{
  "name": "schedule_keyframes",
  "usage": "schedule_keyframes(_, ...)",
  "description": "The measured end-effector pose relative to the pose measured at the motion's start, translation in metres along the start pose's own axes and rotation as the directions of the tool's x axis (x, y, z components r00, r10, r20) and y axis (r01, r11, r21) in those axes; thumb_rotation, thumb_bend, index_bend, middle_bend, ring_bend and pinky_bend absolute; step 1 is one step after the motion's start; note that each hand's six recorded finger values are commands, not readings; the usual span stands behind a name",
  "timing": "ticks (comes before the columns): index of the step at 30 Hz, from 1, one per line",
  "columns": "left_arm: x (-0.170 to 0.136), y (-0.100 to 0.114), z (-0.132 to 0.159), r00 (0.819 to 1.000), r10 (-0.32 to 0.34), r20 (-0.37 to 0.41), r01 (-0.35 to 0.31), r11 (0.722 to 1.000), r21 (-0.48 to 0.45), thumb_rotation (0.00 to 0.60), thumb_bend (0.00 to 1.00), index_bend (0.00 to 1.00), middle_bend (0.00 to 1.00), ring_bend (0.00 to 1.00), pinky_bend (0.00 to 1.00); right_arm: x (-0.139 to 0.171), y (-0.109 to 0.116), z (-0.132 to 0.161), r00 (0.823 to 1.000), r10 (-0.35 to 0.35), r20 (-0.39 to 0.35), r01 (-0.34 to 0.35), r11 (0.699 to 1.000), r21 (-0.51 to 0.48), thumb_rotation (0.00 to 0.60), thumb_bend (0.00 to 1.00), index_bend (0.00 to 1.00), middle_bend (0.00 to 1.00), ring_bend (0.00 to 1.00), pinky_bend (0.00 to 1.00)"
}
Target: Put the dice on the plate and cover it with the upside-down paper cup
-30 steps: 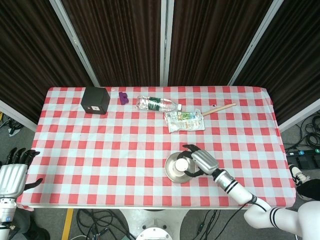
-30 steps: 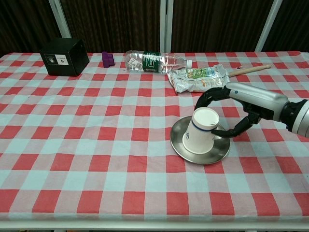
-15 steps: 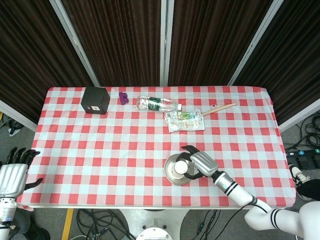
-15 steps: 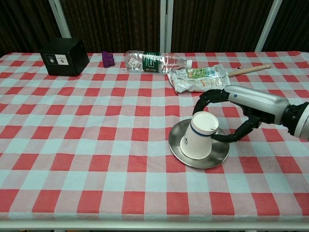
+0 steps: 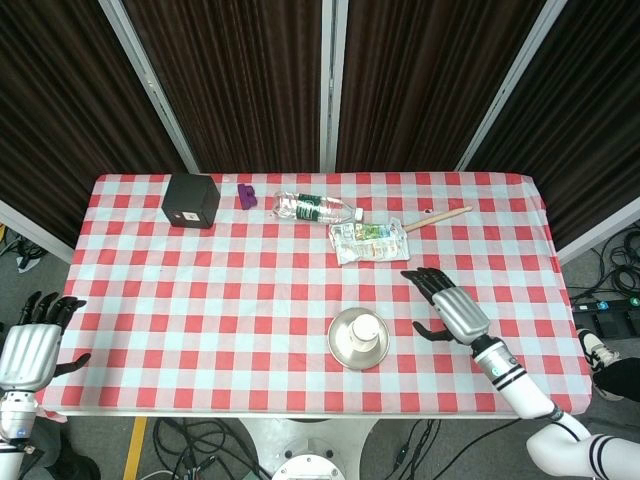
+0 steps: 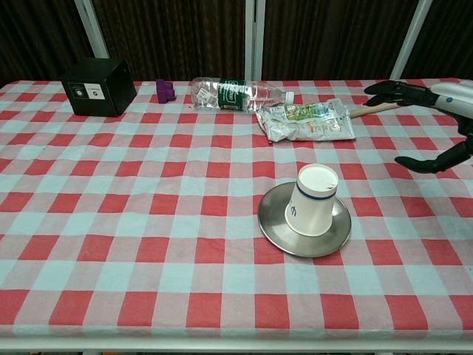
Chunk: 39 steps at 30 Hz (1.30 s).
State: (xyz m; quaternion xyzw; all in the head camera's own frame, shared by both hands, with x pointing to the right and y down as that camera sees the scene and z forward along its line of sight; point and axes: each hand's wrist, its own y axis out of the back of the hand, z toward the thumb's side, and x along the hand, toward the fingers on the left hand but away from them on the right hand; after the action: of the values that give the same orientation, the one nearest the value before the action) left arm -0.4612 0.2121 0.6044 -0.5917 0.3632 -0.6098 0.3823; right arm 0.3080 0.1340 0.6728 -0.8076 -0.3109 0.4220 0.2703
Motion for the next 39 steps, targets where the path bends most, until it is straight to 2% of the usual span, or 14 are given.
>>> schedule_keyframes(5,0.002,0.001,0.003,1.0,0.004,0.012,-0.004,1.0,0.002,0.6,0.0,0.23,0.19,0.11,0.07,0.004,-0.009,0.0,0.999,0.049,0.007,-0.049,0.997,-0.064,0.6,0.24,0.03,0.12,0.0,0.0)
schedule_keyframes(9,0.0,0.002,0.002,1.0,0.002,0.004,-0.002,1.0,0.003,0.6,0.0,0.23,0.19,0.11,0.07,-0.005,-0.029,0.014,0.992,0.122,-0.031,-0.124,0.989,-0.08,0.6,0.13,0.07,0.13,0.0,0.0)
schedule_keyframes(14,-0.003,0.002,0.001,1.0,0.004,-0.002,-0.004,1.0,0.003,0.6,0.0,0.23,0.19,0.11,0.07,-0.022,-0.051,0.034,0.979,0.188,-0.08,-0.195,0.977,-0.091,0.6,0.09,0.15,0.14,0.0,0.0)
schedule_keyframes(17,-0.004,0.002,-0.001,1.0,0.002,-0.008,-0.002,1.0,0.003,0.6,0.0,0.23,0.19,0.11,0.07,-0.033,-0.059,0.041,0.977,0.191,-0.093,-0.2,0.976,-0.09,0.6,0.1,0.3,0.18,0.0,0.0)
schedule_keyframes(20,-0.004,0.002,-0.001,1.0,0.001,-0.007,-0.001,1.0,0.002,0.6,0.0,0.23,0.19,0.11,0.07,-0.041,-0.063,0.044,0.979,0.187,-0.083,-0.194,0.976,-0.096,0.6,0.16,0.47,0.23,0.0,0.0)
schedule_keyframes(24,-0.005,0.002,-0.002,1.0,0.001,-0.009,-0.001,1.0,0.0,0.6,0.0,0.23,0.19,0.11,0.07,-0.048,-0.063,0.048,0.984,0.156,-0.08,-0.165,0.979,-0.122,0.6,0.28,0.62,0.29,0.02,0.0)
schedule_keyframes(29,-0.004,0.002,-0.002,1.0,0.001,-0.008,-0.001,1.0,0.001,0.6,0.0,0.23,0.19,0.11,0.07,-0.045,-0.049,0.054,0.991,0.078,-0.11,-0.097,0.978,-0.183,0.6,0.29,0.63,0.31,0.02,0.0)
schedule_keyframes(32,-0.003,0.002,-0.001,1.0,0.004,-0.002,-0.004,1.0,-0.001,0.6,0.0,0.23,0.19,0.11,0.07,-0.04,-0.031,0.051,0.993,0.01,-0.12,-0.035,0.978,-0.208,0.6,0.29,0.63,0.31,0.02,0.0)
schedule_keyframes(36,-0.002,0.001,0.0,1.0,0.002,0.003,-0.002,1.0,-0.002,0.6,0.0,0.23,0.19,0.11,0.07,-0.032,-0.006,0.026,0.996,-0.07,-0.057,0.058,0.981,-0.186,0.6,0.29,0.63,0.29,0.02,0.0)
schedule_keyframes(39,-0.002,0.001,0.001,1.0,0.002,0.007,-0.002,1.0,-0.004,0.6,0.0,0.23,0.19,0.11,0.07,-0.033,0.0,0.001,0.996,-0.085,0.028,0.088,0.983,-0.158,0.6,0.29,0.61,0.28,0.02,0.0)
